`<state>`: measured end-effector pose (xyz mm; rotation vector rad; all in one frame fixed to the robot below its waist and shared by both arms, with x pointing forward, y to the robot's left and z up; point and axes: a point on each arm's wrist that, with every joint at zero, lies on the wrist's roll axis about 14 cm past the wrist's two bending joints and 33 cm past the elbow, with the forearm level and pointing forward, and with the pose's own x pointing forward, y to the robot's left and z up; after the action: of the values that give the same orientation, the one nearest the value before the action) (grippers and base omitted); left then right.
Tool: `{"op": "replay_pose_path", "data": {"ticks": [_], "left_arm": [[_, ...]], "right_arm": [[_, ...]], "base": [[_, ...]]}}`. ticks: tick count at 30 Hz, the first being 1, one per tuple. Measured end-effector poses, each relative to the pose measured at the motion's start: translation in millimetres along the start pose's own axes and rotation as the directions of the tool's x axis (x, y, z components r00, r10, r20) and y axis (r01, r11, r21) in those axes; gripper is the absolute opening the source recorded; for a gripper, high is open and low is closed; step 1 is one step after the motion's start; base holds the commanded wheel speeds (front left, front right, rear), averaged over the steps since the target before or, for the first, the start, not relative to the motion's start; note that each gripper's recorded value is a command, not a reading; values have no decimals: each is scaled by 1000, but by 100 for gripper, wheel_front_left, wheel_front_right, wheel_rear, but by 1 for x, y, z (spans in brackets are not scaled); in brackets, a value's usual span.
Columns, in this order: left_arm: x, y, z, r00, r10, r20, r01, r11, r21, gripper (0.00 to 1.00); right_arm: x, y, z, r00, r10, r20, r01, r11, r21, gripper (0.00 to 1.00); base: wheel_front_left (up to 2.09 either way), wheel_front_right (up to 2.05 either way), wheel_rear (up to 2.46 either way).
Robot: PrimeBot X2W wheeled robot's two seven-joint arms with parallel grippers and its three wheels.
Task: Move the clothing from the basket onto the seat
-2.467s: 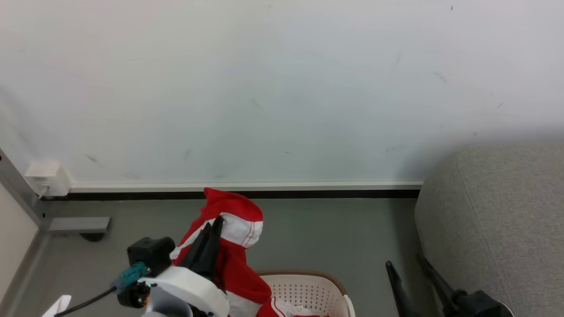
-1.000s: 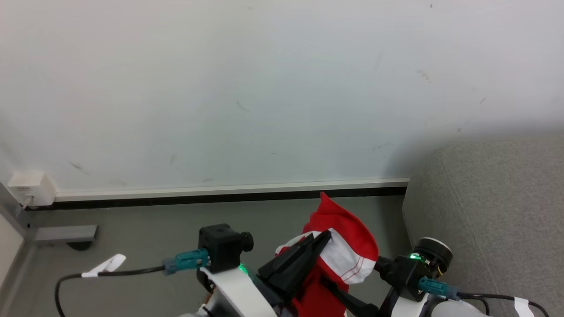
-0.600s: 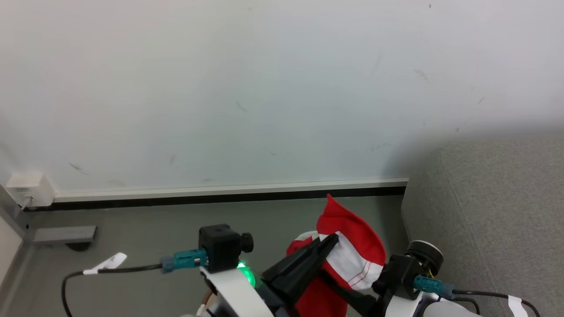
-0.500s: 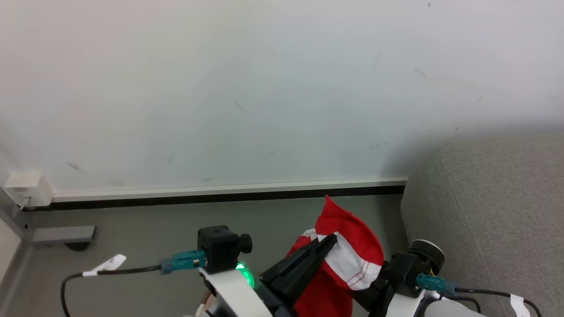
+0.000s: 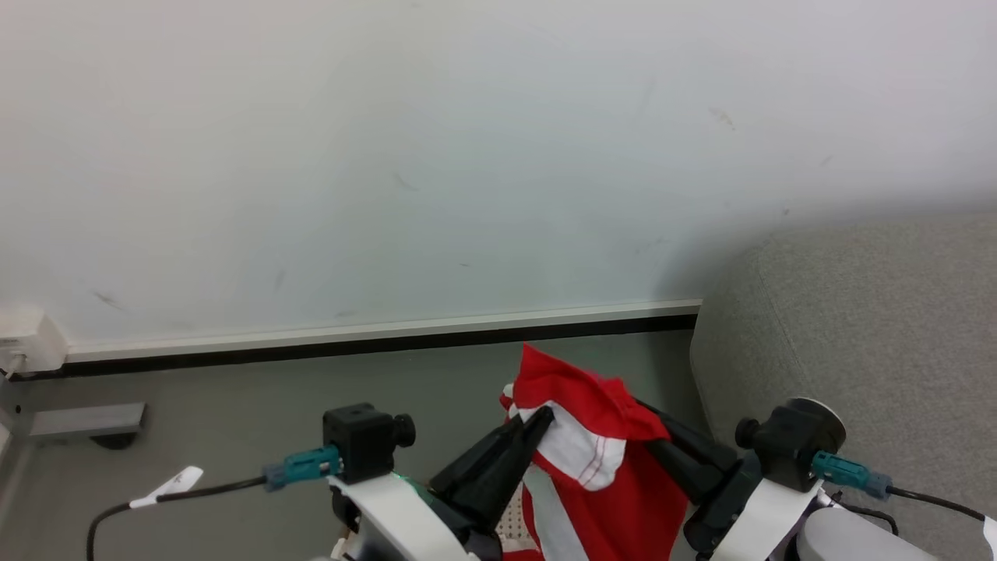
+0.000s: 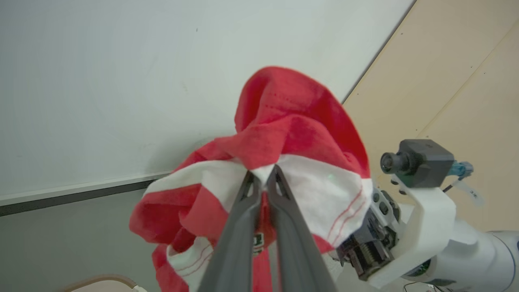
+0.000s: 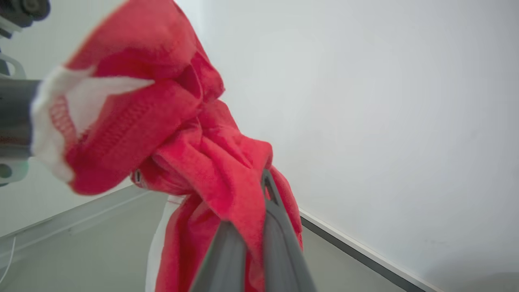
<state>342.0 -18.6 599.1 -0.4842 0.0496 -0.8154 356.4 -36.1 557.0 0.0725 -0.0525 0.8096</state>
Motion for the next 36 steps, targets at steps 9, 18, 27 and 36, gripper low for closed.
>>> {"op": "replay_pose_path", "data": {"ticks": [9,18,27,36], "left_arm": [[13,10,-22,999,18,-29,-17,1000,25,100],[34,-4,-54,997,-46,-66,46,999,-2,100],[54,-28,-80,983,-145,-110,146,989,3,100],[67,-40,-95,968,-205,-145,204,979,-19,100]], "right_arm": [[-23,-36,9,988,-146,46,146,989,11,0],[-67,-78,20,937,-336,96,337,942,12,0],[-117,-102,23,862,-493,117,495,869,18,0],[-141,-112,21,818,-565,113,567,823,7,0]], "base": [[0,0,0],[0,0,0],[0,0,0],[0,0,0]]}}
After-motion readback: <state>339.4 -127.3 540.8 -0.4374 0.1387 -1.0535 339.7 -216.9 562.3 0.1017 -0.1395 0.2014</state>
